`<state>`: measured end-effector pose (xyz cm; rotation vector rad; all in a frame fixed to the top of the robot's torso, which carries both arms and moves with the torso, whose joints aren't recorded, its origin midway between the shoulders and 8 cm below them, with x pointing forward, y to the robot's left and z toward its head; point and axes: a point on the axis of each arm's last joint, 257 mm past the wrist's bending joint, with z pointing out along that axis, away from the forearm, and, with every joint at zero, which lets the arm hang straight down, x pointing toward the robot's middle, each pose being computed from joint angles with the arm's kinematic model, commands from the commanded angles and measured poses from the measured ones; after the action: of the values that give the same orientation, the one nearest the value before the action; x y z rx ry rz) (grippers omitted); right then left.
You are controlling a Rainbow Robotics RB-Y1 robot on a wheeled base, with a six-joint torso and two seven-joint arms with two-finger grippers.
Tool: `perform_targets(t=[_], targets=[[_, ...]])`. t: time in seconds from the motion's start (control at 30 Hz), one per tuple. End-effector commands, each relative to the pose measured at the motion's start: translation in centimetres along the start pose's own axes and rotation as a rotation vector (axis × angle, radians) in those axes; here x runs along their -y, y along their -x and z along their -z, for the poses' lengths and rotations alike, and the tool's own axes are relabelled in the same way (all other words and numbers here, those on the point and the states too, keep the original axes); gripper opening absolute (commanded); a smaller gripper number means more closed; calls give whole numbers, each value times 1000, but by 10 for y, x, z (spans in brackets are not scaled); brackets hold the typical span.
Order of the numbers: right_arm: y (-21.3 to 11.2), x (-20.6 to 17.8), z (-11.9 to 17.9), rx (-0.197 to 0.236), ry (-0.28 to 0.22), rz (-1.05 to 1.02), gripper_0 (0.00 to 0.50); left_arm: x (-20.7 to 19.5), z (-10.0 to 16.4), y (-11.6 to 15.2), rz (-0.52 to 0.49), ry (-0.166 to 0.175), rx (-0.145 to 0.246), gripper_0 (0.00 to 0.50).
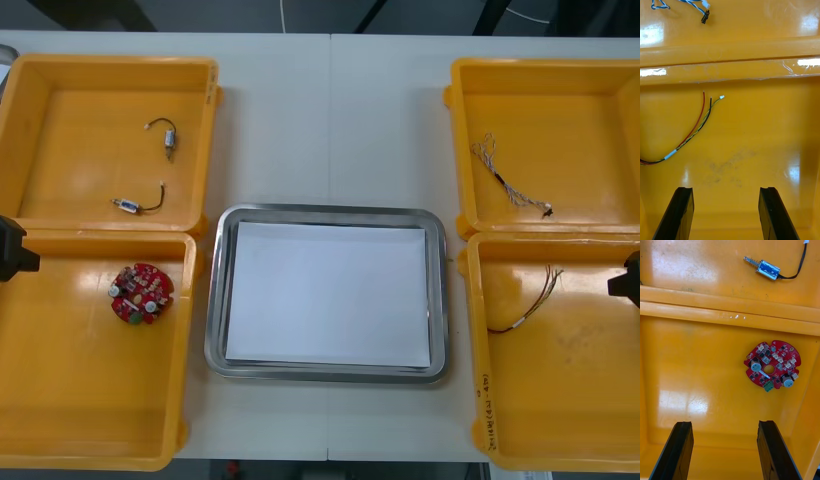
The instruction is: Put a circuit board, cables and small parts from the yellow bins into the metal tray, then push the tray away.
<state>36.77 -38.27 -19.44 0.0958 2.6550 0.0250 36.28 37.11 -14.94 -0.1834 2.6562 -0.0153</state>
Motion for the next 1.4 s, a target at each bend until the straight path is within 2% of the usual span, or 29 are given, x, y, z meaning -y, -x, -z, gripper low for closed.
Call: perform_targets(t=[0.03, 0.27, 0.3, 0.37, 0.53, 0.67, 0.9, 1.07, 1.2, 1.4], targets=[[3, -8, 1, 9, 9, -3, 500, -9, 5, -3, -44, 26, -3, 500], [3, -8, 1, 9, 9, -3, 500, -9, 5, -3, -44, 26, -3, 500], [3, -8, 1, 9, 9, -3, 500, -4, -13, -14, -17, -4, -32, 500], [3, -8, 1, 9, 9, -3, 500, -3, -16, -17, -15, -10, -38, 500], [7, 1, 7, 24, -3, -16, 500, -2, -19, -10, -23, -14, -11, 500], [3, 4, 7, 17, -4, -19, 500, 0, -20, -9, -50, -18, -4, 500], [0, 9, 8, 18, -10, -42, 500, -10, -28, -11, -176, -11, 26, 500], [-2, 9, 12, 28, -24, -40, 500, -11, -36, -16, -248, -14, 32, 500], [-11, 11, 17, 39, -55, -30, 500, 0, -45, -16, -295, -34, 50, 500], [-21, 9, 21, 41, -70, -23, 500, 9, -56, -18, -327, -60, 87, 500]])
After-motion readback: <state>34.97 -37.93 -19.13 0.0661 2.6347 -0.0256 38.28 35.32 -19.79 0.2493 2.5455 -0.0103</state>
